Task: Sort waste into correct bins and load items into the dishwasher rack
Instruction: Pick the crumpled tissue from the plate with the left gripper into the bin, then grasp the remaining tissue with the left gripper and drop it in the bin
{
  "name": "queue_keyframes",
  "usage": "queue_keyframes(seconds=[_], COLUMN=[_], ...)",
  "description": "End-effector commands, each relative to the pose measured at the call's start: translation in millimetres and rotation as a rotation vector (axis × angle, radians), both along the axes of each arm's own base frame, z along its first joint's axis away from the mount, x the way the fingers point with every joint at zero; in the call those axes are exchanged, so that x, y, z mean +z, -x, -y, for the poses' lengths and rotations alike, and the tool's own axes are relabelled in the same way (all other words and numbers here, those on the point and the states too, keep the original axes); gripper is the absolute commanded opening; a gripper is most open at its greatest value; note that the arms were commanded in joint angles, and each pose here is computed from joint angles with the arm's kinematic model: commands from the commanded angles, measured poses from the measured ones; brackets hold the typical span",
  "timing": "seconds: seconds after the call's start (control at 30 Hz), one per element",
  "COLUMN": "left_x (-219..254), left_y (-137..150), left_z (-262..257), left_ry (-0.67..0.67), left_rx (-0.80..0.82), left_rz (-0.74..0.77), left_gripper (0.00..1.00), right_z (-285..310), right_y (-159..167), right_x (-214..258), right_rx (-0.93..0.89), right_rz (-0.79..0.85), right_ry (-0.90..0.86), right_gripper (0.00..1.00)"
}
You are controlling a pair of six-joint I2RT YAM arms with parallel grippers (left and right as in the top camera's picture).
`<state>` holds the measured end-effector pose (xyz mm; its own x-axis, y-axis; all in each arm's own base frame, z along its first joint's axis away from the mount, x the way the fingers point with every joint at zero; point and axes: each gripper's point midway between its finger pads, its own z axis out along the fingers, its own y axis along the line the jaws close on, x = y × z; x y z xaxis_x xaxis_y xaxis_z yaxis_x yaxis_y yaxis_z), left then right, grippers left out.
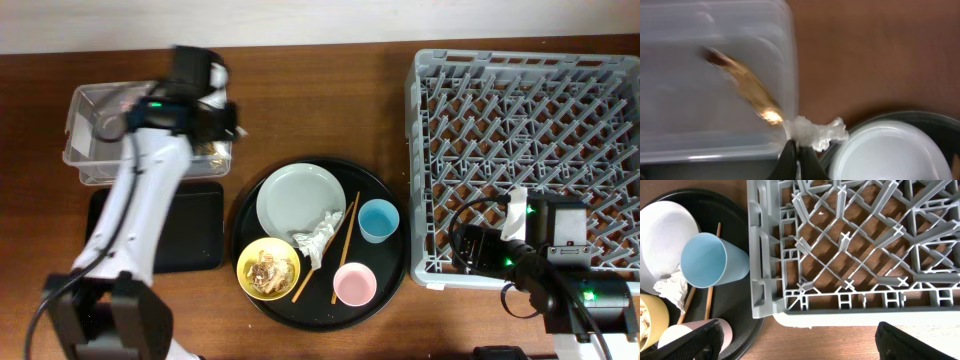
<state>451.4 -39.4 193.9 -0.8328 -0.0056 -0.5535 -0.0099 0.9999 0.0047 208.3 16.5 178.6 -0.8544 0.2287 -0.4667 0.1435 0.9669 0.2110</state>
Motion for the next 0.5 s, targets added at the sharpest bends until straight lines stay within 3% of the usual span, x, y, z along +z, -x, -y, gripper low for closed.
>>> queue_keyframes(seconds=[0.0, 0.03, 0.1, 0.17, 0.2, 0.3, 0.47], left_x=[17, 17, 15, 17, 17, 14, -10], left_y=[-20, -26, -31, -33, -34, -33, 7], left_z=[-65, -77, -90, -92, -91, -67, 12], left_ry=[-0.043, -0.043, -0.041, -0.041, -0.041, 0.046, 0.217], left_rx=[0.156, 0.180, 0.206, 0.209, 0.209, 0.132, -0.070], left_rz=[0.100, 0.117, 0.131, 0.144, 0.148, 0.126, -0.074], left_gripper=[0.01, 0.02, 0.33, 0.55, 0.60, 0.61, 0.63], right_z=[-2, -2, -2, -2, -2, -2, -2], right_y=[-2, -2, -2, -2, -2, -2, -2], right_x=[8, 8, 8, 8, 8, 8, 8], right_rx=[0.001, 0.001, 0.001, 0.001, 0.001, 0.001, 0.001], right_rz=[0.023, 0.024, 0.023, 0.023, 0.023, 0.023, 0.023], right_ry=[-0.005, -0.005, -0.005, -0.005, -0.005, -0.005, -0.005], right_gripper=[0.98, 0.98, 0.98, 0.98, 0.99, 0.98, 0.98])
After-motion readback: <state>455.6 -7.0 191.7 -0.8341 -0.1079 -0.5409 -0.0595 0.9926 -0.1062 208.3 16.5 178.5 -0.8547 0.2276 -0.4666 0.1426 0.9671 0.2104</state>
